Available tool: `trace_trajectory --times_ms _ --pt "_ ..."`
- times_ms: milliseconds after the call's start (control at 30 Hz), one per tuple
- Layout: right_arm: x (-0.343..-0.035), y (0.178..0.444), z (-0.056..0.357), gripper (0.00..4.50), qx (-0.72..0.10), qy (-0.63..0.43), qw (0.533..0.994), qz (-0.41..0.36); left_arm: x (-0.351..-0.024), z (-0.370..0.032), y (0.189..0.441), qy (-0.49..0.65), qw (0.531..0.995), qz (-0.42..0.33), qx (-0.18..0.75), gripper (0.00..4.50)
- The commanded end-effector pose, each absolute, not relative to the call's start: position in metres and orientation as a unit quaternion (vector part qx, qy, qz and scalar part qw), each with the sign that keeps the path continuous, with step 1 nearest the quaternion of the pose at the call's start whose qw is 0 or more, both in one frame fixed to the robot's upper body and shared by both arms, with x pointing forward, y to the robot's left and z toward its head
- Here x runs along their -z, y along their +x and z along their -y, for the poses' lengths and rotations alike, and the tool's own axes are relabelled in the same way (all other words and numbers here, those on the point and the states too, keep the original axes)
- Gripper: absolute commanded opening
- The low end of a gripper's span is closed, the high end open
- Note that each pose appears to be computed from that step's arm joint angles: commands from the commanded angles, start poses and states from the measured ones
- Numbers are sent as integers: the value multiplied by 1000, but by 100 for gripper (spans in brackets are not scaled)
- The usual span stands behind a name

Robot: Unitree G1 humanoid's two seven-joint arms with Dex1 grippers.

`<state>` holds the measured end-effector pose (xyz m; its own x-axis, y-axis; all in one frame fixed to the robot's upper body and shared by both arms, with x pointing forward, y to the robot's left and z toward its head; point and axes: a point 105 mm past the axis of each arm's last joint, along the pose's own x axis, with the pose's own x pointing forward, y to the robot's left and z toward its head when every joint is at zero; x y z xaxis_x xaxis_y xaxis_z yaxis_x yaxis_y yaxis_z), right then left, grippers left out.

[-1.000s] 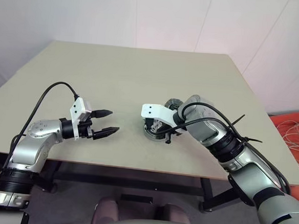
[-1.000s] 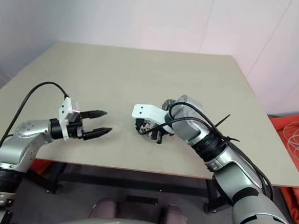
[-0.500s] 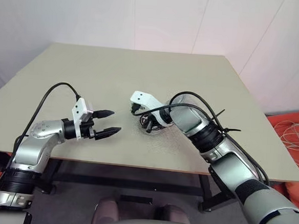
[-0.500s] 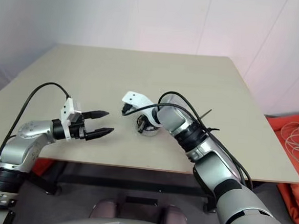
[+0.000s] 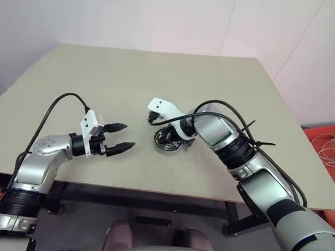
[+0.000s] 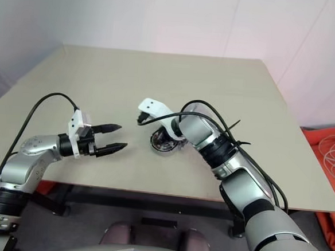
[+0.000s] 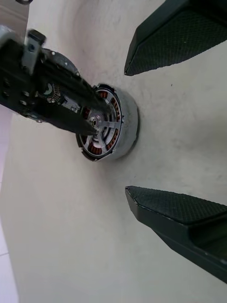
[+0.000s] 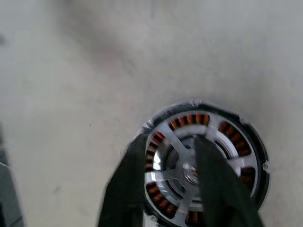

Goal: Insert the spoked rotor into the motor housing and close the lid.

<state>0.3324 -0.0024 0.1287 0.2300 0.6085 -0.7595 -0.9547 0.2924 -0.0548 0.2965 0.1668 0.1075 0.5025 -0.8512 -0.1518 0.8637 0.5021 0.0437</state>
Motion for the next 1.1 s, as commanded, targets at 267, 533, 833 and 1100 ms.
trace_trajectory --times_ms 267,533,833,1100 --pt "-302 363 32 446 -498 -223 835 -74 -124 -171 302 72 867 -29 492 395" --pt "-236 400 156 446 -345 -234 902 -113 -125 -177 303 69 873 -33 481 395" --pt "-139 337 196 286 -385 -158 874 -251 -127 -183 303 64 878 -35 474 395" --pt "-140 315 167 2 -464 -142 844 -230 -128 -183 308 57 884 -46 461 395"
